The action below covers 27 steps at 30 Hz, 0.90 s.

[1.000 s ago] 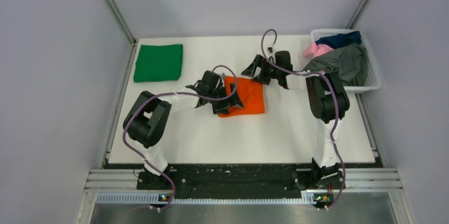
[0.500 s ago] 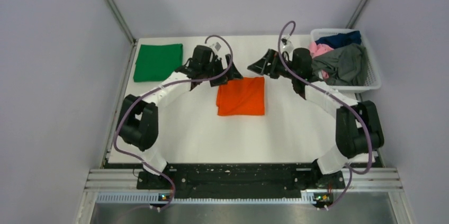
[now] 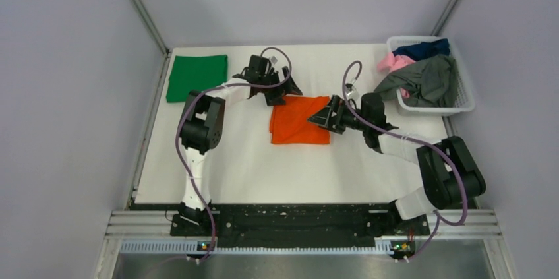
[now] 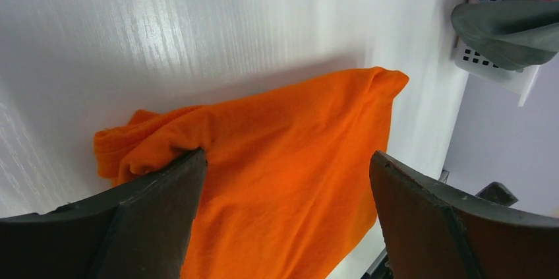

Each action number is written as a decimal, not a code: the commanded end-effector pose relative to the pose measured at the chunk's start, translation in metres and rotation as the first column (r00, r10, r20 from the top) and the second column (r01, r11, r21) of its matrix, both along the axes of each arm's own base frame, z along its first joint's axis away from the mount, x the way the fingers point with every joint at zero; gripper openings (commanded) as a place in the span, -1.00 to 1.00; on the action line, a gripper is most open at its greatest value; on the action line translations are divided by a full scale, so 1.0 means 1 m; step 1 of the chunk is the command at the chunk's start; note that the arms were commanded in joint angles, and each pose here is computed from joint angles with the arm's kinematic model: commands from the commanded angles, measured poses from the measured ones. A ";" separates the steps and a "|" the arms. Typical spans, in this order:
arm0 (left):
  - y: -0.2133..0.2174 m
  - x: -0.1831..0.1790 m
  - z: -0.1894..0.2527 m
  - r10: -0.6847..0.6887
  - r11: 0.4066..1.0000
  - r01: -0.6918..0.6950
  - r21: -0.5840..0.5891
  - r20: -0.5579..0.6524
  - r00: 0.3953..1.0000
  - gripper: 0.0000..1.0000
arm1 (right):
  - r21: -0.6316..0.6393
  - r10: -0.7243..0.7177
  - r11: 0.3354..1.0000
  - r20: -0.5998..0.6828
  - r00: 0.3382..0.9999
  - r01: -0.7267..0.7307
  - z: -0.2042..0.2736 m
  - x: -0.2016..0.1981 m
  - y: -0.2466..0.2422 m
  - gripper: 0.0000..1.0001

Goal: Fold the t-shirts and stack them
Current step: Smooth out wrinkles on the folded tshirt

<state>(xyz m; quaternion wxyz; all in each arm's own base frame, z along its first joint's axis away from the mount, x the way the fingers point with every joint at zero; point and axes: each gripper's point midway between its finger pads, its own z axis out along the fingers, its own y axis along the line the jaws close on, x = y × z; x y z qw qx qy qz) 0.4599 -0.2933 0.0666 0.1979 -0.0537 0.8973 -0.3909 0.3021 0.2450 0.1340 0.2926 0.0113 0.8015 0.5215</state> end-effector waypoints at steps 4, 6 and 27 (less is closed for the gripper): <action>0.007 0.013 -0.009 0.029 1.000 -0.029 -0.008 -0.010 1.000 0.97 | -0.001 -0.001 1.000 -0.018 1.000 0.001 -0.028 0.007 0.012 0.97; 0.012 0.013 -0.014 0.048 0.999 -0.048 0.016 -0.013 0.999 0.97 | -0.025 -0.011 1.000 -0.073 0.997 0.009 -0.051 0.005 0.010 0.97; 0.062 -0.019 0.080 0.164 0.904 -0.255 0.344 0.271 0.948 0.98 | -0.366 -0.335 0.844 0.211 0.918 0.392 0.005 0.015 -0.077 0.97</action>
